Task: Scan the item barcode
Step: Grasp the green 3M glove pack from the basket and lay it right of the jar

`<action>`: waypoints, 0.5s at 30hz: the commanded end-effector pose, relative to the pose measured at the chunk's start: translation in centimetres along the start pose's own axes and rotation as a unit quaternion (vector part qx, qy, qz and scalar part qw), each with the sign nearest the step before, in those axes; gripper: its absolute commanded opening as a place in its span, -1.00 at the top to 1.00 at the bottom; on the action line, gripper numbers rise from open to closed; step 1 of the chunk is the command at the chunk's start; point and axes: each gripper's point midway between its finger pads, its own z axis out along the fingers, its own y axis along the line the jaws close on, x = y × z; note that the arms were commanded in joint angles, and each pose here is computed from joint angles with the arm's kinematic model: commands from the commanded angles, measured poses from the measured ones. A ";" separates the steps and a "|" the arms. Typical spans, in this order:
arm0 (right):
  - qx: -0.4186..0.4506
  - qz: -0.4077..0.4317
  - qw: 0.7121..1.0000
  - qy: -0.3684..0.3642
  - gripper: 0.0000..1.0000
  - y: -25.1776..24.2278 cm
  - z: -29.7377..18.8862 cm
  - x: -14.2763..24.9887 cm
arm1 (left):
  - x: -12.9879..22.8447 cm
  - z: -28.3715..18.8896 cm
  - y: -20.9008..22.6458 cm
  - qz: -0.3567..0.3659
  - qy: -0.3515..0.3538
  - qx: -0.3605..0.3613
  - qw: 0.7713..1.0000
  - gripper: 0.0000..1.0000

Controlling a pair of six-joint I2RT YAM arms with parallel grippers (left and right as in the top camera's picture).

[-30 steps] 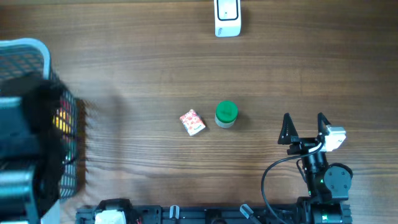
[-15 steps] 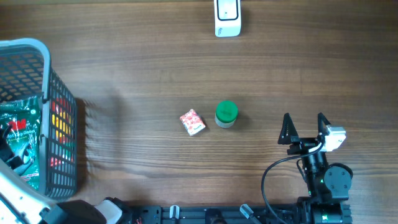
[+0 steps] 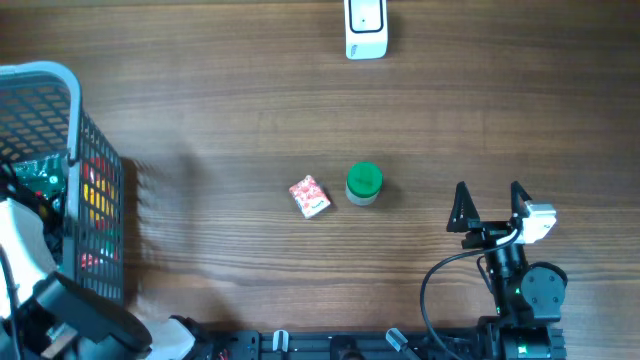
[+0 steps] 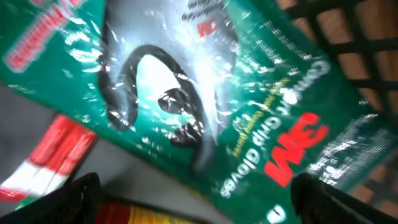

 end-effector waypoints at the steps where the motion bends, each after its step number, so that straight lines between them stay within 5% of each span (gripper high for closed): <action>1: 0.003 -0.006 1.000 -0.004 -0.99 -0.1 0.0 -0.1 | 0.2 2.9 1.7 0.002 -0.012 -0.037 0.999 -1.00; 8: 0.003 -0.006 1.000 -0.004 -0.99 -0.1 0.0 -0.1 | 0.3 5.7 3.0 0.011 -0.024 -0.075 0.997 -0.93; 12: 0.003 -0.006 1.000 -0.004 -0.99 -0.1 0.0 -0.1 | -0.4 4.2 2.1 0.011 -0.037 -0.052 0.998 -0.15; 15: 0.003 -0.006 1.000 -0.004 -1.00 -0.1 0.0 -0.1 | -1.6 2.8 1.7 0.009 -0.063 -0.036 0.997 -0.04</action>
